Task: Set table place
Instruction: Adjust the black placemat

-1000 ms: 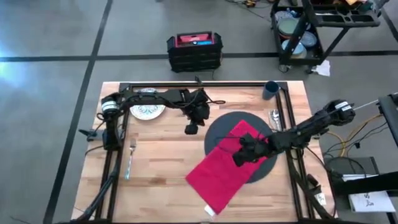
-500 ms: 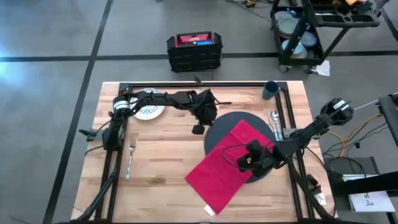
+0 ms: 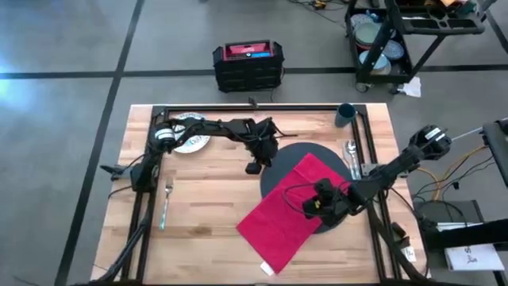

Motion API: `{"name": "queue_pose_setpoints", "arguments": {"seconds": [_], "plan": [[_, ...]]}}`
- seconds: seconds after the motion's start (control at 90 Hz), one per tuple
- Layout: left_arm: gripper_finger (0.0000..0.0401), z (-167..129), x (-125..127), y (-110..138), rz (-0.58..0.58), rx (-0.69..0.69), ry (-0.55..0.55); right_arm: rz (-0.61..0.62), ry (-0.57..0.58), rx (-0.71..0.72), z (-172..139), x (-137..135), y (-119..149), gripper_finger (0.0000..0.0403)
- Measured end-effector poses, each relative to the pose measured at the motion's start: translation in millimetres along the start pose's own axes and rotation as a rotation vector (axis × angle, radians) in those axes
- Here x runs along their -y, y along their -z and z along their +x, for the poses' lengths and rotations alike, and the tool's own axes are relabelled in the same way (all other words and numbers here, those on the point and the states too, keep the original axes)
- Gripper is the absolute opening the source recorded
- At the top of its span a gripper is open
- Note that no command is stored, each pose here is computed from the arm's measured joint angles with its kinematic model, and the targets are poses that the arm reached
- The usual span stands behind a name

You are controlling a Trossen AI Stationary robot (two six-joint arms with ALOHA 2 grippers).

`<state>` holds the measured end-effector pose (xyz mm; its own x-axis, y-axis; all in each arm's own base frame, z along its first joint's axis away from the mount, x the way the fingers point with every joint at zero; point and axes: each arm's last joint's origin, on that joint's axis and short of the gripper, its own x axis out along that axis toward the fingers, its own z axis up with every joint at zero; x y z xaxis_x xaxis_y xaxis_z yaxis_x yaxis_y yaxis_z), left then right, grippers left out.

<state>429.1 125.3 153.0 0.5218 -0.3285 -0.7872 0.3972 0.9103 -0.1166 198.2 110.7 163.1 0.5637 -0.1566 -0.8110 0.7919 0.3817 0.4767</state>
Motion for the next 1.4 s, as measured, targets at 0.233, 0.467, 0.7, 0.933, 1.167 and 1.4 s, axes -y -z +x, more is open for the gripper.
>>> {"name": "queue_pose_setpoints", "arguments": {"seconds": [0.233,0.467,0.7,0.933,1.167,1.4], "plan": [[0.0,9,2,10,-0.052,-0.076,0.039,0.004,-0.004,0.023,0,0,-1,0.0],[0.0,9,8,22,-0.117,-0.183,0.097,0.004,-0.008,0.024,0,-1,-1,0.0],[0.0,3,19,35,-0.228,-0.326,0.181,-0.001,-0.008,0.024,0,-1,-1,0.0],[0.0,0,32,48,-0.386,-0.449,0.274,-0.018,-0.003,0.025,0,0,-1,0.0],[0.0,9,52,54,-0.452,-0.471,0.403,-0.018,0.107,-0.052,-1,10,0,0.0],[0.0,21,68,42,-0.411,-0.43,0.436,-0.048,0.218,-0.174,-2,21,3,0.0]]}}
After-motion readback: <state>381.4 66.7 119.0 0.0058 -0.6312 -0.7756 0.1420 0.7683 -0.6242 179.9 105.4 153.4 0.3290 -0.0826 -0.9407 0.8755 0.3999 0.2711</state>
